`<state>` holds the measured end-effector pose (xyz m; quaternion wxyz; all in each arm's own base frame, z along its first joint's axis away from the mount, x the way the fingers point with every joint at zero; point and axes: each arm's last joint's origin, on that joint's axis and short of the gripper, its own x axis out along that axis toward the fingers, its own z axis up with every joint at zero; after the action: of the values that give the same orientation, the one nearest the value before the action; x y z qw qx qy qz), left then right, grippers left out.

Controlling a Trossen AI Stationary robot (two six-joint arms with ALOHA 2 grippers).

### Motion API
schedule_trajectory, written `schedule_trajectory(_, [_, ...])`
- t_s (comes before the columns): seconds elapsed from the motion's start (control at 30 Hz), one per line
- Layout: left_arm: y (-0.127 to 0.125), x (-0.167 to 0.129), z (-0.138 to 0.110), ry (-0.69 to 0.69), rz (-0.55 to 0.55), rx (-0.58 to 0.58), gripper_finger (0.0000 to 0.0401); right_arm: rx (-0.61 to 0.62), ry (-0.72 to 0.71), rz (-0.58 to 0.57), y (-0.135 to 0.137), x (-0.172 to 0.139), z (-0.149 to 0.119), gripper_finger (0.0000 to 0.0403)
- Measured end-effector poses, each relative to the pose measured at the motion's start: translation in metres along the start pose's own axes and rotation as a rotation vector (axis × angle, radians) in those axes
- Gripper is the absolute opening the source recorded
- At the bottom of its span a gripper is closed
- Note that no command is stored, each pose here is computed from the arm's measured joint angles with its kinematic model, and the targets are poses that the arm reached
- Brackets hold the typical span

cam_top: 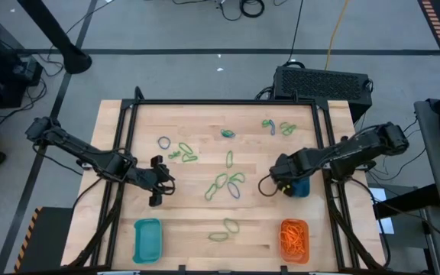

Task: Sort rubber bands into baskets
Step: Put the blue rubber band into the dark blue bin

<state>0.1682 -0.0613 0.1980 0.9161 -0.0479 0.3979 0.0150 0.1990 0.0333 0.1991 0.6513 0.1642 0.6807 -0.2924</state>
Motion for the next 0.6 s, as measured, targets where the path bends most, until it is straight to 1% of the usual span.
schedule_trajectory(0.2, [0.0,0.0,0.0,0.0,0.0,-0.002,0.0168,0.034,-0.005,-0.015,-0.01,0.002,0.011,0.0034])
schedule_trajectory(0.3, [0.0,0.0,0.0,0.002,0.001,0.0,0.0168,0.047,0.014,-0.002,-0.015,0.003,0.015,0.0047])
schedule_trajectory(0.37, [0.0,0.0,-0.001,0.005,0.002,0.001,0.0168,0.065,0.036,0.016,-0.017,0.004,0.017,0.0063])
schedule_trajectory(0.5, [0.0,0.0,-0.001,0.008,0.003,0.002,0.0168,0.081,0.08,0.049,-0.019,0.004,0.018,0.0108])
schedule_trajectory(0.6, [0.001,0.0,-0.001,0.005,0.016,0.006,0.0168,0.046,0.131,0.078,-0.02,0.004,0.016,0.0139])
